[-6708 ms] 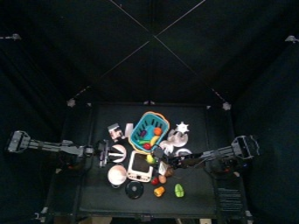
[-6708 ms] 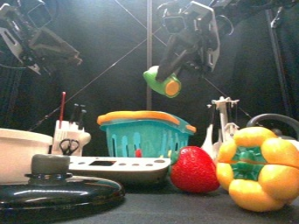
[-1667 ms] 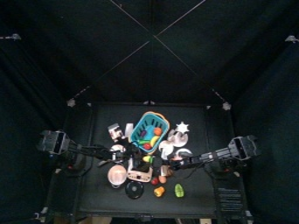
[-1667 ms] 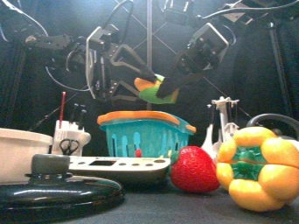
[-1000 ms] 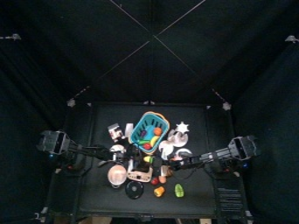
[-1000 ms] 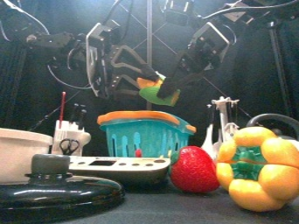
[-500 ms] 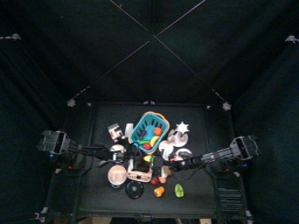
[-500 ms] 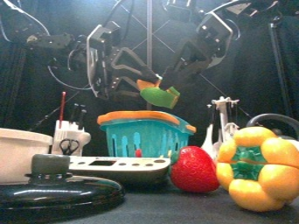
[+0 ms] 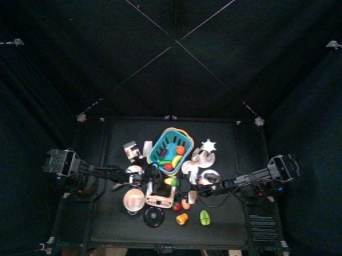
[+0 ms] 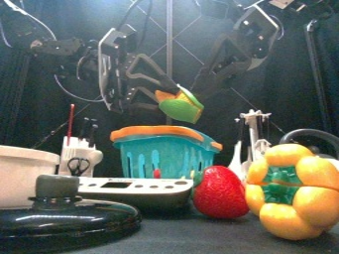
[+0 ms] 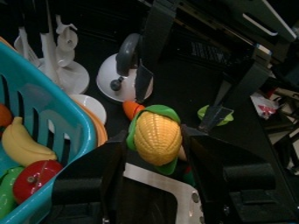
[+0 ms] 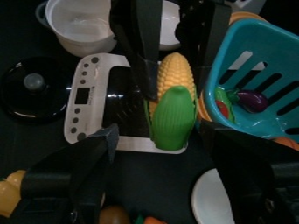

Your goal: Grab corn

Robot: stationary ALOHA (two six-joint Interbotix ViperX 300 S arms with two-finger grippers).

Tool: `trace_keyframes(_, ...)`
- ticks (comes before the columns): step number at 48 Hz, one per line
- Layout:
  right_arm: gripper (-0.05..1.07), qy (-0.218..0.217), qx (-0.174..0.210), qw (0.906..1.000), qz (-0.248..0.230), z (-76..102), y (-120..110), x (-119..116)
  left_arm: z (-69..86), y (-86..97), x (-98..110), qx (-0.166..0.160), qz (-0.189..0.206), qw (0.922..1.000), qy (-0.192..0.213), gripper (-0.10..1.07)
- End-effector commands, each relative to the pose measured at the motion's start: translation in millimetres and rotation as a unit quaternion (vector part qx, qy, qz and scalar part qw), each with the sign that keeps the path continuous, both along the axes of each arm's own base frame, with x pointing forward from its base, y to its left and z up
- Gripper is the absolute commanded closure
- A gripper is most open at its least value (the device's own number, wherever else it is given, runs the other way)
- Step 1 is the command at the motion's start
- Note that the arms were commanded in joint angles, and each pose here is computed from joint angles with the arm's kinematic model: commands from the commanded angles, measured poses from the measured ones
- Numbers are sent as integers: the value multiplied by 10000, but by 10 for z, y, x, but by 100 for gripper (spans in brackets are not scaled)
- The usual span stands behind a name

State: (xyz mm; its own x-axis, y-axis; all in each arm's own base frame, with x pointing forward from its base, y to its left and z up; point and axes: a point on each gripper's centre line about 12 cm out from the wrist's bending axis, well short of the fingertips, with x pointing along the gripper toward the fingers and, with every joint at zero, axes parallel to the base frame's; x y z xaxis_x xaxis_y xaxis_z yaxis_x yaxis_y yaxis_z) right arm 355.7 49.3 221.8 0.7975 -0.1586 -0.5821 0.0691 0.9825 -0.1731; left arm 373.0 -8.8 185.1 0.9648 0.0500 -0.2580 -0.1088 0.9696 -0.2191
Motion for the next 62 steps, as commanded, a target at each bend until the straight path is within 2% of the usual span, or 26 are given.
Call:
trace_keyframes(1, 1, -200, 65, 9998, 15, 147, 11, -25, 72, 4, 26, 9, 3, 9999, -115, 39)
trace_keyframes(25, 1, -165, 118, 9998, -22, 131, -3, -112, 57, 23, -16, 16, 20, 10000, -84, 39)
trace_keyframes(37, 1, 28, 82, 9998, -204, 22, -66, -178, 64, 11, -103, 83, -49, 9999, -80, 39)
trace_keyframes(49, 1, 89, 62, 9997, -226, -17, -75, -198, 63, 27, -98, 89, -32, 9999, -80, 39)
trace_keyframes(62, 1, 36, 168, 9995, -272, 26, -81, -235, 39, 31, -75, 90, -24, 9999, -49, 39)
